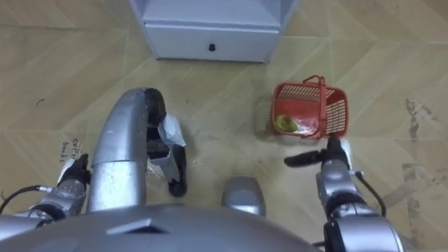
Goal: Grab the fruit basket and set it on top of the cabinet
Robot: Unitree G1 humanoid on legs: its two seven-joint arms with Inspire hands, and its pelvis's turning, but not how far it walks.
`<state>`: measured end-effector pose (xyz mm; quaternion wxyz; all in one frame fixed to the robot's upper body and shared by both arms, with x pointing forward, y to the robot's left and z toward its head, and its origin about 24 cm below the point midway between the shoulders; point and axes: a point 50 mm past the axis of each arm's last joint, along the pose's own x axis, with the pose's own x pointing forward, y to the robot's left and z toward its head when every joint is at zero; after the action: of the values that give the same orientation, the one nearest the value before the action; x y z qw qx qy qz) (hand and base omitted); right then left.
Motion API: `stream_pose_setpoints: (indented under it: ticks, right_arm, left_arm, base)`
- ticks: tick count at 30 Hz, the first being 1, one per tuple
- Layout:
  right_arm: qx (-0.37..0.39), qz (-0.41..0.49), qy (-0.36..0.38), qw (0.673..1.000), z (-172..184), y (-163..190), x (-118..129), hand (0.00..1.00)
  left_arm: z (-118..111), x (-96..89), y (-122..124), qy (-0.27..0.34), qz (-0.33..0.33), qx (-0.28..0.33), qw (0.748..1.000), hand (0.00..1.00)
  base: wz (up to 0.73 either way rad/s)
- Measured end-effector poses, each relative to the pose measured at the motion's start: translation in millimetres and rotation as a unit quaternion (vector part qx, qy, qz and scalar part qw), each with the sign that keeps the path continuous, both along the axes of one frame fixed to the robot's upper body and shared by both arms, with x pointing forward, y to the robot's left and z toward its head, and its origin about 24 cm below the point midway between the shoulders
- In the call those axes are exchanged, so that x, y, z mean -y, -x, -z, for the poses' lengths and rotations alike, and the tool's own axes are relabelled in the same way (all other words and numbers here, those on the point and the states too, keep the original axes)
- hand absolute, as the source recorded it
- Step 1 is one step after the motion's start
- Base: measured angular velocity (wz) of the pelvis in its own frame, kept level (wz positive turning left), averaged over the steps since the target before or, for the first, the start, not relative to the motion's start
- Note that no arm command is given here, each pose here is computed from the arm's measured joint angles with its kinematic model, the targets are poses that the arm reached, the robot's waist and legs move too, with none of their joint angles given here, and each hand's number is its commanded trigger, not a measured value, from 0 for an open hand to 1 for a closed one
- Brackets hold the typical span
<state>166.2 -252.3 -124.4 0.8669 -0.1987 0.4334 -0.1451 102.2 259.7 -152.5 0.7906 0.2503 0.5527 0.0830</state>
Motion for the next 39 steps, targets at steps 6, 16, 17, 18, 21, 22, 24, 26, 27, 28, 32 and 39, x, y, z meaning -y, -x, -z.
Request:
stream_pose_setpoints:
  ticks: [6,16,17,18,21,22,24,26,27,28,32,39]
  right_arm:
    - [0.112,-0.031,0.042,0.992,-32,-39,-7,0.0]
    - [0.198,-0.038,0.07,0.977,-59,-62,-13,0.0]
    - [0.198,-0.037,0.071,0.977,-59,-62,-13,0.0]
    - [0.199,-0.035,0.072,0.977,-59,-61,-13,0.0]
    - [0.2,-0.031,0.07,0.977,-59,-61,-12,0.0]
    - [0.201,-0.03,0.069,0.977,-58,-61,-12,0.0]
    - [0.189,-0.028,0.069,0.979,-53,-57,-11,0.0]
    - [0.173,-0.021,0.065,0.983,-47,-53,-9,0.0]
    - [0.166,-0.01,0.058,0.984,-45,-50,-7,0.0]
    - [0.163,-0.002,0.052,0.985,-43,-47,-6,0.0]
    - [0.16,0.017,0.032,0.986,-41,-45,-2,0.0]
    - [0.12,0.041,0.025,0.992,-33,-35,16,0.0]
  left_arm:
    - [1,-1.3,7,-0.013,0.01,-0.001,1.0,0.0]
    - [3,-0.1,16,-0.013,0.026,-0.011,1.0,0.0]
    - [3,-0.3,16,-0.013,0.026,-0.011,1.0,0.0]
    - [3,-0.7,16,-0.014,0.025,-0.012,1.0,0.0]
    - [3,-0.2,17,-0.014,0.025,-0.013,0.999,0.0]
    - [4,0.2,19,-0.014,0.029,-0.017,0.999,0.0]
    - [4,0.4,22,-0.013,0.03,-0.019,0.999,0.0]
    - [5,1.3,24,-0.011,0.037,-0.021,0.999,0.0]
    - [5,2.3,26,-0.008,0.041,-0.023,0.999,0.0]
    - [5,1.8,28,-0.006,0.041,-0.025,0.999,0.0]
    - [3,-6.7,30,-0.016,0.038,-0.028,0.999,0.0]
    - [0,-20.1,40,-0.03,0.035,-0.041,0.998,0.0]
  base:
    - [-0.06]
    - [0.0]
    - [0.0]
    - [0.0]
    - [0.0]
    - [0.0]
    - [0.0]
    - [0.0]
    - [0.03]
    - [0.03]
    - [0.0]
    - [0.03]
